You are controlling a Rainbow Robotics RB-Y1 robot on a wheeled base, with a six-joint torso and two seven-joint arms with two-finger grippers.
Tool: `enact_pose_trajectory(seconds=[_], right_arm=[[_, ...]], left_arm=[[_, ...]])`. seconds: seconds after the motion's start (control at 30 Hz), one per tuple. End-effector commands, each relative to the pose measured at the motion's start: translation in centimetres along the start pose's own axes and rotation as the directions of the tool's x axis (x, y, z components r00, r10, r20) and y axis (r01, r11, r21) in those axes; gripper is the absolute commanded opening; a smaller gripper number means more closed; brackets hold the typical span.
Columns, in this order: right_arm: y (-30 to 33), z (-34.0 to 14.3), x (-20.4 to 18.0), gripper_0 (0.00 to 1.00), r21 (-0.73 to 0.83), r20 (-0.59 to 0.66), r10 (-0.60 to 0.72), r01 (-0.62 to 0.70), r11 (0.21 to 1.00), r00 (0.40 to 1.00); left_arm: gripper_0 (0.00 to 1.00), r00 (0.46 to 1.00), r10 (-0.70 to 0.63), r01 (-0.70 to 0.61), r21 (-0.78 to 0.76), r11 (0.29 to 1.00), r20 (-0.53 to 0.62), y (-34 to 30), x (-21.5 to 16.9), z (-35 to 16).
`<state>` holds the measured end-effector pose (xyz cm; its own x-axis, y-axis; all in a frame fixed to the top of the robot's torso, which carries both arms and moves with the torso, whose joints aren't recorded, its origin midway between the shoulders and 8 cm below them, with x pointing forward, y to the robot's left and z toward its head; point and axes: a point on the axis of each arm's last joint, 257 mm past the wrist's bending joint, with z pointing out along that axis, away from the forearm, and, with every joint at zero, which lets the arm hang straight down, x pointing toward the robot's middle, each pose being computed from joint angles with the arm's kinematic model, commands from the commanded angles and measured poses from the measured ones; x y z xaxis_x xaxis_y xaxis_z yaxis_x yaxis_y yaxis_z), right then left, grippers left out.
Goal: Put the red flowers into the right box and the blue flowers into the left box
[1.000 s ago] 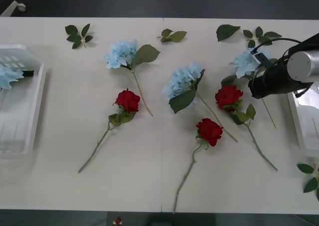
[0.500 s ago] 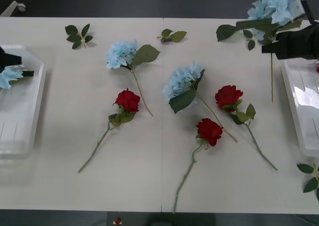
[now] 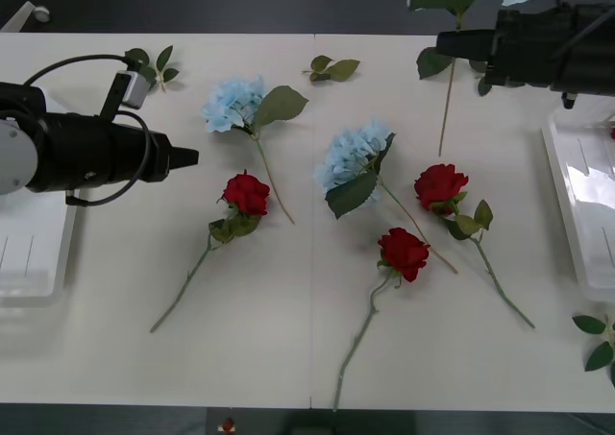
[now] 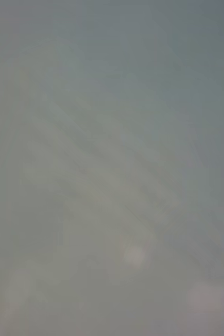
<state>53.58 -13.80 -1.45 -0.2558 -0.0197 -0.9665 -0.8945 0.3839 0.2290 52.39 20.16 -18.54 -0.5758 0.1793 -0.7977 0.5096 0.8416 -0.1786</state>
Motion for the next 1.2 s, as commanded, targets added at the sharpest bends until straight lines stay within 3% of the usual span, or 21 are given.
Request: enact_pose_trajectory(seconds=[0.03, 0.1, 0.4, 0.57, 0.87, 1.2], right_arm=[[3.6, 3.6, -0.9, 0.00, -0.113, 0.056, -0.028, 0.034, 0.993, 0.998], [4.7, 5.0, -0.7, 0.00, -0.147, 0.072, -0.009, 0.020, 0.989, 0.997], [9.2, 11.5, 0.2, 0.00, -0.256, 0.119, 0.003, 0.028, 0.966, 0.993], [10.8, 13.1, 0.1, 0.00, -0.292, 0.142, 0.025, 0.017, 0.956, 0.990], [13.3, 14.4, 0.1, 0.00, -0.357, 0.151, 0.044, 0.013, 0.934, 0.988], [14.5, 14.7, 0.2, 0.00, -0.388, 0.150, 0.046, 0.016, 0.921, 0.988]], left_arm=[[0.94, 0.995, 0.094, -0.098, 0.109, 0.989, 0.043, -2.3, 0.9, -0.7], [1.00, 0.992, 0.106, -0.117, 0.180, 0.977, 0.071, -3.9, 1.5, -1.0], [1.00, 0.948, 0.118, -0.251, 0.466, 0.849, 0.296, -12.5, 4.2, -3.8], [1.00, 0.916, 0.107, -0.307, 0.502, 0.809, 0.387, -15.6, 4.3, -3.7], [1.00, 0.880, -0.045, -0.274, 0.583, 0.764, 0.473, -21.6, 1.2, -2.3], [1.00, 0.828, -0.110, -0.280, 0.574, 0.770, 0.551, -24.1, -3.1, -1.6]])
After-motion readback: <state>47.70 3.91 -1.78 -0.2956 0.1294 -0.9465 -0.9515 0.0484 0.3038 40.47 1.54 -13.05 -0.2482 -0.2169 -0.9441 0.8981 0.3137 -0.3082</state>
